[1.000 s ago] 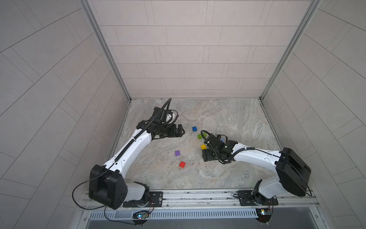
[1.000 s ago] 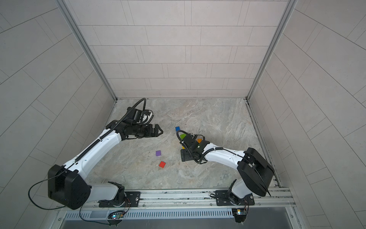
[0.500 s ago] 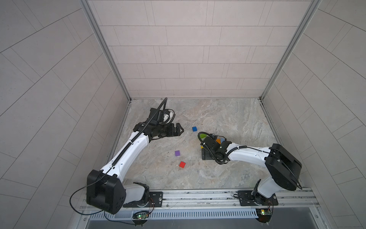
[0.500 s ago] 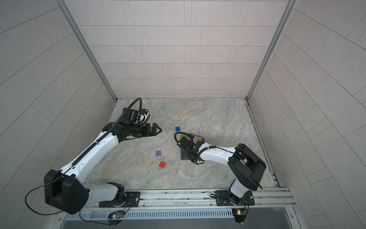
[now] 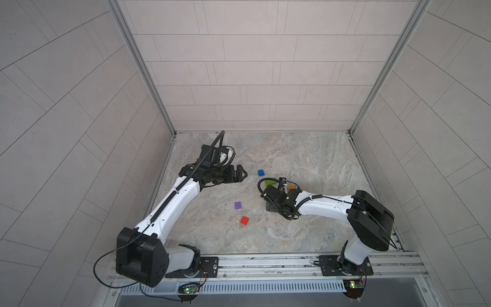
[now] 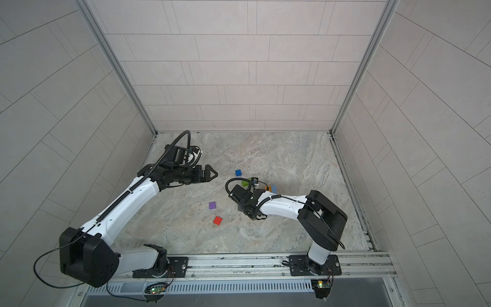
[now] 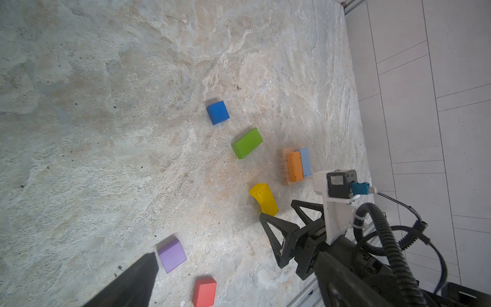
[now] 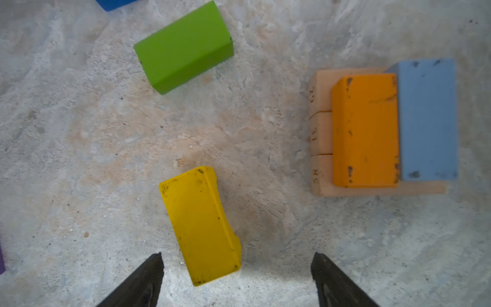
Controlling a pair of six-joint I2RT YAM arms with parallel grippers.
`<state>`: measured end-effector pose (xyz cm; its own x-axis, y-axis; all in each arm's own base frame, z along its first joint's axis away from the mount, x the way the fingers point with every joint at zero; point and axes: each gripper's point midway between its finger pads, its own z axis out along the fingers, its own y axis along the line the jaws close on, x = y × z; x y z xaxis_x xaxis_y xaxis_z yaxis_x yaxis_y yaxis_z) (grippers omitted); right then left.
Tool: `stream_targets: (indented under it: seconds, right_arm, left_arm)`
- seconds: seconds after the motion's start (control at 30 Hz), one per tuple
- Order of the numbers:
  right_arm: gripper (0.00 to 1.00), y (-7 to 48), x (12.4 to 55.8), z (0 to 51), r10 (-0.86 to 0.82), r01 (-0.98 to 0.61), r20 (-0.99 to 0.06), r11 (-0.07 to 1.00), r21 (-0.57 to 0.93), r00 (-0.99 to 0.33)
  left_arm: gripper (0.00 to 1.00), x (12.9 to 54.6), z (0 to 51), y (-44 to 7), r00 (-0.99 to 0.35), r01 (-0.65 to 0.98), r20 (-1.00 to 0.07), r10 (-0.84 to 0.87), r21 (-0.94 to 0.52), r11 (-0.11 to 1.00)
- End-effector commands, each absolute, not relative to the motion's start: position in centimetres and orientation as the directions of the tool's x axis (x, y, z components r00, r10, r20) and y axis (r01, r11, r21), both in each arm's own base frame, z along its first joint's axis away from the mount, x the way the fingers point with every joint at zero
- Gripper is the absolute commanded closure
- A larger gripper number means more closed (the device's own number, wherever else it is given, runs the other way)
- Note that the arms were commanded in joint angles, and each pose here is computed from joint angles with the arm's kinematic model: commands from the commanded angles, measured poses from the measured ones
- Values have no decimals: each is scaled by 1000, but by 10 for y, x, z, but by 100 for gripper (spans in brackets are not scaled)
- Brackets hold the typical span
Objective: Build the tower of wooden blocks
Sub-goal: 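Lower the right gripper around the yellow arch block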
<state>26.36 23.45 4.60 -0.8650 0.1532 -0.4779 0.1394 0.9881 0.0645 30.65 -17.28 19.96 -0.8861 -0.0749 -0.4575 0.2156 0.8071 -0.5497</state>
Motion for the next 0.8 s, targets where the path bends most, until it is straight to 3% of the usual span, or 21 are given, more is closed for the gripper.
stream_targets:
  seconds: [0.0, 0.77]
  right_arm:
    - [11, 219, 260, 48, 168, 184, -495, 983, 17, -852]
    - [11, 190, 256, 57, 127, 187, -517, 980, -66, -847]
  left_arm:
    - [0, 305, 206, -172, -877, 224, -474, -84, -557, 799]
    - [0, 305, 204, -172, -880, 220, -467, -85, -561, 798]
